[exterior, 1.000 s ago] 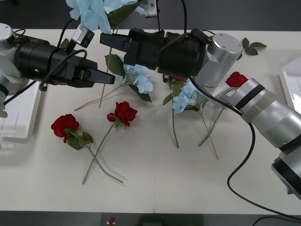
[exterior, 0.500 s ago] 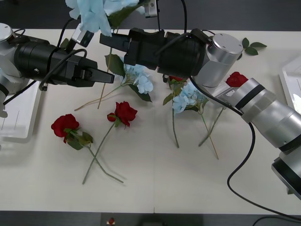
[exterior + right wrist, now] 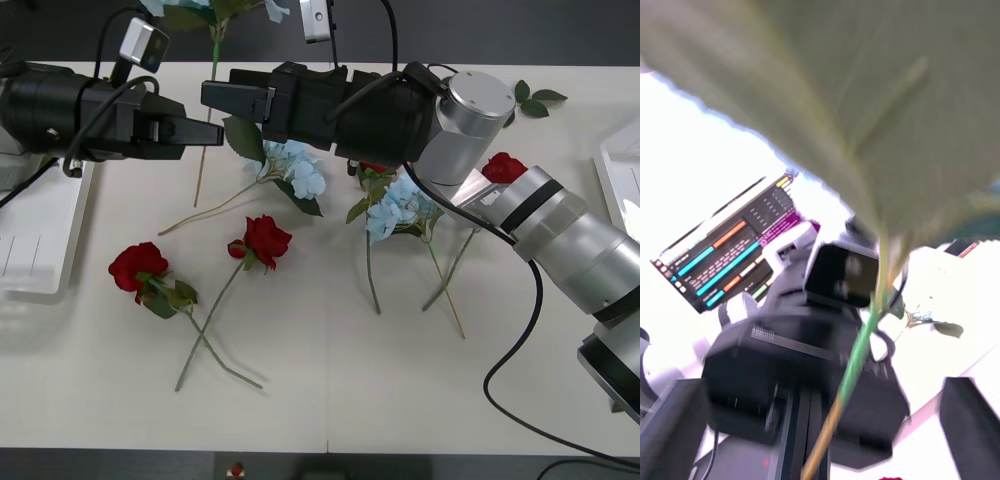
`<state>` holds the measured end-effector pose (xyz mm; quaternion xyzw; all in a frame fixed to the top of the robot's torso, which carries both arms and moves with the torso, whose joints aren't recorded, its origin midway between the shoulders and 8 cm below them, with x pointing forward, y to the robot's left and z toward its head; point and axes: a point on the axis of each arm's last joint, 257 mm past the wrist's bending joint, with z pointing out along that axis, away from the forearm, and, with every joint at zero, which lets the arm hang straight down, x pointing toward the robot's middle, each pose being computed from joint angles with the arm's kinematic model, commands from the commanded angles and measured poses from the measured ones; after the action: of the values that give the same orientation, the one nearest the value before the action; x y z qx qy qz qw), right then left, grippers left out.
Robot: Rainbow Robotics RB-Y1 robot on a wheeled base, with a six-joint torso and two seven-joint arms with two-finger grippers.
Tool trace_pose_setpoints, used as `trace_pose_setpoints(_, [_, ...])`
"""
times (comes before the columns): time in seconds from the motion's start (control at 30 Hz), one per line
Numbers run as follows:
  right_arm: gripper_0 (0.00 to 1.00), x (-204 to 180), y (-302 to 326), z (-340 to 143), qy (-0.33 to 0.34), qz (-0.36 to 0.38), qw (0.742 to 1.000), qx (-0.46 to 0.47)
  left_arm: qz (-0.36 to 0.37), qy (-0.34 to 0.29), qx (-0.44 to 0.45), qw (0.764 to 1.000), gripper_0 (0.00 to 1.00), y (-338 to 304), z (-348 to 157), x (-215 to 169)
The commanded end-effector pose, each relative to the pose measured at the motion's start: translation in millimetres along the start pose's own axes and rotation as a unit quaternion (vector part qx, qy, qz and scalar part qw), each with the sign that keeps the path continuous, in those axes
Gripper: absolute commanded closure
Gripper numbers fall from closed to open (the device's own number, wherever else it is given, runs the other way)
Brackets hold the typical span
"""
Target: Put the red flowers into the right box and the blue flowers into the left box
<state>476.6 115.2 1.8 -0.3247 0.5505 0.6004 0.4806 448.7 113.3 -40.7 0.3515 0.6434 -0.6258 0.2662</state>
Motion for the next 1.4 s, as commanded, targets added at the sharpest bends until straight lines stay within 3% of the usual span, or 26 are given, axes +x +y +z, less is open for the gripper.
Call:
trace_pose_setpoints(0.03, [0.00,-9.3,17.9,10.6,0.008,-0.032,0.999,-0.023,0.001,-0.005,-0.043,0.999,1.00,-5.7,-39.8,-14.4])
trace_pose_setpoints(0.17, [0.00,-11.2,21.4,7.1,0.018,-0.042,0.998,-0.032,0.004,-0.007,-0.080,0.997,1.00,-3.4,-67.3,-20.2])
trace_pose_setpoints(0.37, [0.00,5.6,14.2,0.4,0.099,-0.042,0.994,-0.018,0.021,0.004,-0.196,0.980,1.00,5.1,-138.3,-28.3])
trace_pose_setpoints(0.7, [0.00,45.1,-29.9,-34.0,0.267,0.083,0.953,0.117,0.028,0.043,-0.410,0.911,1.00,7.9,-275.3,-27.4])
trace_pose_setpoints(0.83, [0.00,66.6,-44.6,-59.9,0.320,0.158,0.914,0.190,0.012,0.069,-0.493,0.867,1.00,6.8,-331.2,-16.0])
trace_pose_setpoints(1.03, [0.00,88.9,-71.0,-139.3,0.403,0.235,0.818,0.338,-0.006,0.099,-0.604,0.791,1.00,19.9,-404.7,1.3])
trace_pose_setpoints(1.27, [0.00,81.8,-95.0,-214.6,0.399,0.285,0.739,0.461,-0.017,0.137,-0.694,0.707,1.00,49.0,-464.1,28.6])
trace_pose_setpoints(1.4, [0.00,69.9,-107.3,-254.5,0.383,0.298,0.706,0.516,-0.027,0.167,-0.717,0.676,1.00,64.9,-477.3,47.3])
